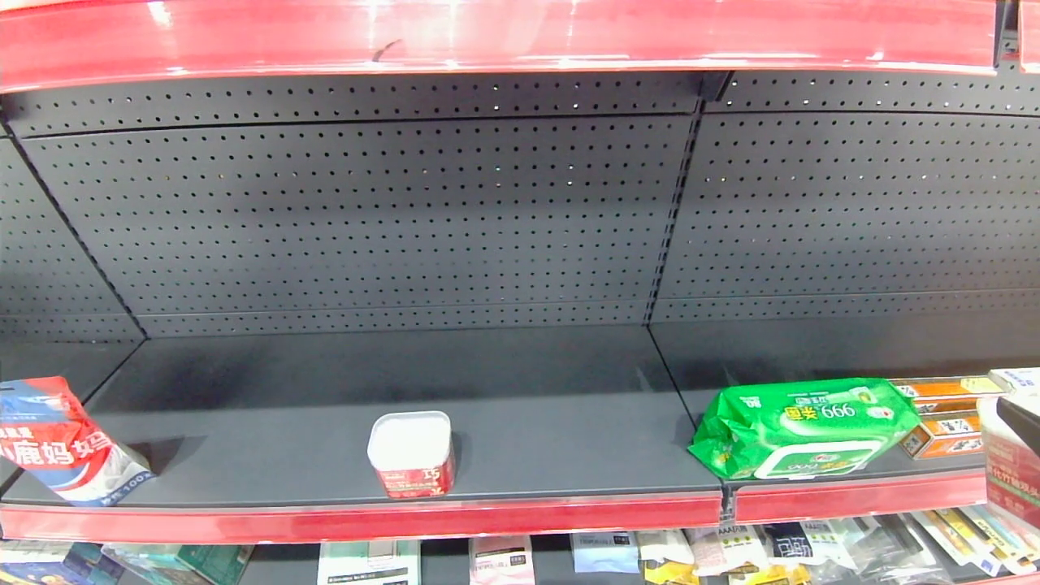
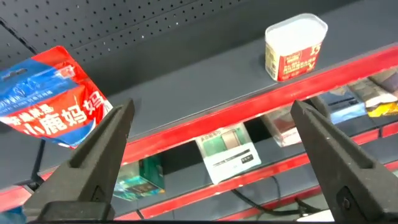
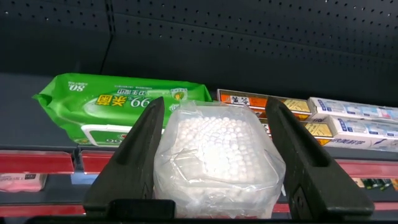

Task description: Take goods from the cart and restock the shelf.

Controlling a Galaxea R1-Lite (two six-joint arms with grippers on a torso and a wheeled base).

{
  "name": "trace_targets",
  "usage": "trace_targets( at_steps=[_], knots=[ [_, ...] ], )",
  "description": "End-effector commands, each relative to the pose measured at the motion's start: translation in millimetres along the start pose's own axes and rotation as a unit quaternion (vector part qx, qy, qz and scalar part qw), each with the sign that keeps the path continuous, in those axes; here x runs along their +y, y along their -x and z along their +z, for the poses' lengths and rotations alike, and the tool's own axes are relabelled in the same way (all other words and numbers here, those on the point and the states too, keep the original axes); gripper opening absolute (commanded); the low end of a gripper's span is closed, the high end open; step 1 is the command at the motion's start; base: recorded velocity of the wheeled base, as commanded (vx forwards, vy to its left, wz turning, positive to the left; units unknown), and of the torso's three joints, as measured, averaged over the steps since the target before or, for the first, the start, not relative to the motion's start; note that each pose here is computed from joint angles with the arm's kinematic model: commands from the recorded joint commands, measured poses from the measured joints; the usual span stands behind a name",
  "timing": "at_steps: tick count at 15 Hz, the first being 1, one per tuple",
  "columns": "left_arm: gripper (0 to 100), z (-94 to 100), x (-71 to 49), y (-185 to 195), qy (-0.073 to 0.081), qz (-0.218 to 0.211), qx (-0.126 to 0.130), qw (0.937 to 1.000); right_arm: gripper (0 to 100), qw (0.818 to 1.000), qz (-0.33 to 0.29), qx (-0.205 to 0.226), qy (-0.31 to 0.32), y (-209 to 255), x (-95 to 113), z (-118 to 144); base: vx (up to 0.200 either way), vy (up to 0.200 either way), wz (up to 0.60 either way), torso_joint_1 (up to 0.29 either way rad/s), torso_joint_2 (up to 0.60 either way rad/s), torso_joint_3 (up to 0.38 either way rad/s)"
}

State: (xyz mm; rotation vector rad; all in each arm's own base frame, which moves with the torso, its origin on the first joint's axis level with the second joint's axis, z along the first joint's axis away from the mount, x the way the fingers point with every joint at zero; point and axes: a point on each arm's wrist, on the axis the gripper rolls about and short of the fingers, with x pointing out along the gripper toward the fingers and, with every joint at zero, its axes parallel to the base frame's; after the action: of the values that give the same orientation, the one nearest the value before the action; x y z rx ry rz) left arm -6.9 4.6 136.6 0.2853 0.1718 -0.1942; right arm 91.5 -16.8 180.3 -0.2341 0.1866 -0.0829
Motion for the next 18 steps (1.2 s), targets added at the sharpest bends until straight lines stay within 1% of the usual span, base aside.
trace_targets(
  at_steps=[1, 3, 4, 5, 7, 9, 12, 15, 16, 18],
  knots=[
    [100, -3.1, -0.4, 3, -0.005, 0.004, -0.011, 0.9999, 0, 1.0, 0.0, -0.002, 0.001, 0, 0, 1, 0.0, 0.0, 0.0, 0.0, 0.0, 0.0],
    [100, -3.3, -0.5, 3, -0.021, 0.004, -0.008, 0.9997, 0, 1.0, -0.001, -0.003, 0.001, 0, 0, 2, 0.0, 0.0, 0.0, 0.0, 0.0, 0.0],
    [100, -2.9, -0.3, 3, -0.024, 0.005, -0.008, 0.9997, 0, 1.0, -0.001, -0.003, 0.001, 0, -1, 2, 0.0, 0.0, 0.0, 0.0, 0.0, 0.0],
    [100, -1.5, 0.0, 2, -0.025, 0.006, -0.007, 0.9996, 0, 1.0, -0.002, -0.005, 0.001, 0, -1, 3, -0.2, 0.0, 0.0, 0.002, 0.0, 0.002],
    [100, -1.6, -0.1, 2, -0.025, 0.004, -0.007, 0.9996, 0, 1.0, -0.003, -0.004, 0.001, -2, -2, 4, -0.2, 0.0, 0.0, 0.01, 0.0, 0.0],
    [100, -2.9, -0.5, 2, -0.026, 0.002, -0.01, 0.9996, 0, 1.0, -0.002, -0.005, 0.002, -2, -2, 6, 0.0, 0.0, 0.0, 0.0, 0.0, 0.0],
    [100, -5.4, -1.0, 5, -0.026, -0.001, -0.021, 0.9995, 0, 1.0, -0.002, -0.008, 0.015, -4, -3, 10, 0.0, 0.0, 0.0, 0.0, 0.0, 0.0],
    [100, -10.4, -2.3, 6, -0.026, -0.002, -0.025, 0.9993, 0, 0.999, 0.022, -0.02, 0.026, -6, 1, 16, 0.0, 0.0, 0.0, 0.0, 0.0, 0.0],
    [100, -11.0, -2.3, 7, -0.031, 0.001, -0.026, 0.9992, 0, 0.999, 0.027, -0.021, 0.027, -6, 2, 16, 0.0, 0.0, 0.0, 0.0, 0.0, 0.0],
    [100, -8.7, -1.7, 6, -0.031, 0.003, -0.024, 0.9992, 0, 0.999, 0.029, -0.021, 0.027, -6, 2, 16, 0.0, 0.0, 0.0, 0.0, 0.0, 0.0]
  ],
)
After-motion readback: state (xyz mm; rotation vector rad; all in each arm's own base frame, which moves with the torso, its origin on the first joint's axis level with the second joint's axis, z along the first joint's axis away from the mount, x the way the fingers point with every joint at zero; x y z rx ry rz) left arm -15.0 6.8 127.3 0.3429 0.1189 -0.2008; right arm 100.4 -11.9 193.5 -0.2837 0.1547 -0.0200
